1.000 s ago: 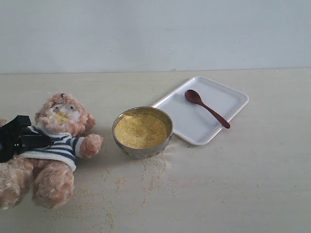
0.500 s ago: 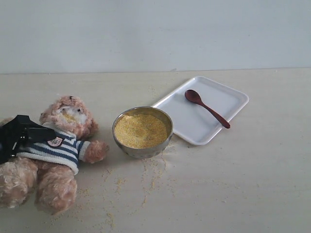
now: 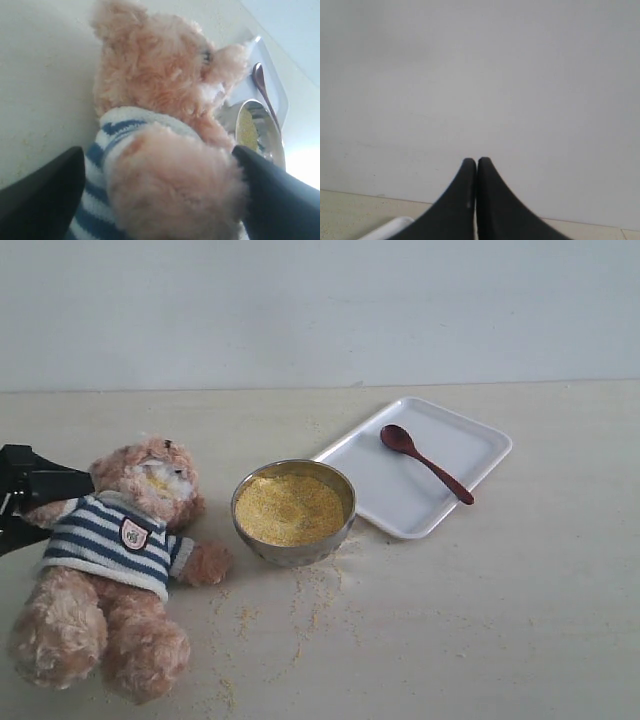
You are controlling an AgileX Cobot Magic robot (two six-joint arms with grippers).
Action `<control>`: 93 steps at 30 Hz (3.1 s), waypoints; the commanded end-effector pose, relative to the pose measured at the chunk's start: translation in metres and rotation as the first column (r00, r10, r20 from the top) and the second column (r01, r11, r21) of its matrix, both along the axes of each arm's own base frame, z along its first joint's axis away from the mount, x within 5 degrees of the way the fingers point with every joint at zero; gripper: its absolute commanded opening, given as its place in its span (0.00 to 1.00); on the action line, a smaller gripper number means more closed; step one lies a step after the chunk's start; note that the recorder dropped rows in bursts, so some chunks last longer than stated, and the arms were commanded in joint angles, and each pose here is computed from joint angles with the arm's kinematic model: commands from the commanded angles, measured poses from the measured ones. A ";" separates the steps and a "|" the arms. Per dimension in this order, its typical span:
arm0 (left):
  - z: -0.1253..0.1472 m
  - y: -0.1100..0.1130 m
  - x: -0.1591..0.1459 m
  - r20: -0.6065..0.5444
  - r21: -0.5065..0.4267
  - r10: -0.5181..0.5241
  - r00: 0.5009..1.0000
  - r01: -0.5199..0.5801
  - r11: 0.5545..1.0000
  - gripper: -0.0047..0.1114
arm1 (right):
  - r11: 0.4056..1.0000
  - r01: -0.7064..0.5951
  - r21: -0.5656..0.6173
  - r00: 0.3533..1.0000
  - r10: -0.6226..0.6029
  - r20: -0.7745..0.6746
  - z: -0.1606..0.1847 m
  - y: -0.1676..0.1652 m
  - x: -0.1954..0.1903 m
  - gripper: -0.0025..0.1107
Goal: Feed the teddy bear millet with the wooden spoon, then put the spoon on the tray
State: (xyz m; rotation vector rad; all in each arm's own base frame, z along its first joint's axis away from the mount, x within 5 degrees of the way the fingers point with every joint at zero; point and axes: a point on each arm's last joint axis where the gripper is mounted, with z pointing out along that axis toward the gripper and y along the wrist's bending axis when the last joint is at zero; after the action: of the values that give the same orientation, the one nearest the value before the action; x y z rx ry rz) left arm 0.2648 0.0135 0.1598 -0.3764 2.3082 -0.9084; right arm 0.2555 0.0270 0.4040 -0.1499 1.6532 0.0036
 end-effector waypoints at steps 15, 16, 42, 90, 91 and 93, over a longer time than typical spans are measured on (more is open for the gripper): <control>0.077 0.053 -0.035 0.106 0.106 0.549 0.829 -0.559 0.823 0.08 | 1.000 0.001 0.009 1.000 -0.001 0.003 0.000 0.000 -0.001 0.02; 0.080 0.056 -0.037 0.118 0.102 0.590 0.798 -0.601 0.793 0.08 | 1.000 0.001 0.009 1.000 -0.001 0.003 0.000 0.000 -0.001 0.02; 0.302 0.033 -0.151 0.950 0.088 0.220 0.219 -0.869 0.487 0.08 | 0.999 0.012 0.040 1.000 -0.012 -0.005 0.007 -0.003 -0.013 0.02; 0.100 -0.017 -0.191 0.711 0.354 0.100 0.696 -0.476 0.805 0.08 | 0.968 0.002 0.251 1.000 -0.005 0.013 -0.168 -0.019 -0.181 0.02; 0.096 -0.017 -0.191 0.702 0.358 0.101 0.705 -0.472 0.805 0.08 | 0.967 0.003 0.255 1.000 -0.005 0.007 -0.172 -0.019 -0.181 0.02; 0.089 -0.017 -0.191 0.687 0.366 0.102 0.719 -0.465 0.806 0.08 | 0.967 0.005 0.256 1.000 -0.004 -0.006 -0.180 -0.019 -0.181 0.02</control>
State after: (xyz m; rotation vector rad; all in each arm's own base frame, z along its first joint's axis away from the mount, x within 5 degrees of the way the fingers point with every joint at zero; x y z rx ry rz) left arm 0.0743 -0.0026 0.2574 -0.1452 1.6447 -0.1436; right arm 0.0746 0.0080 0.2313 0.0448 1.6512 0.2060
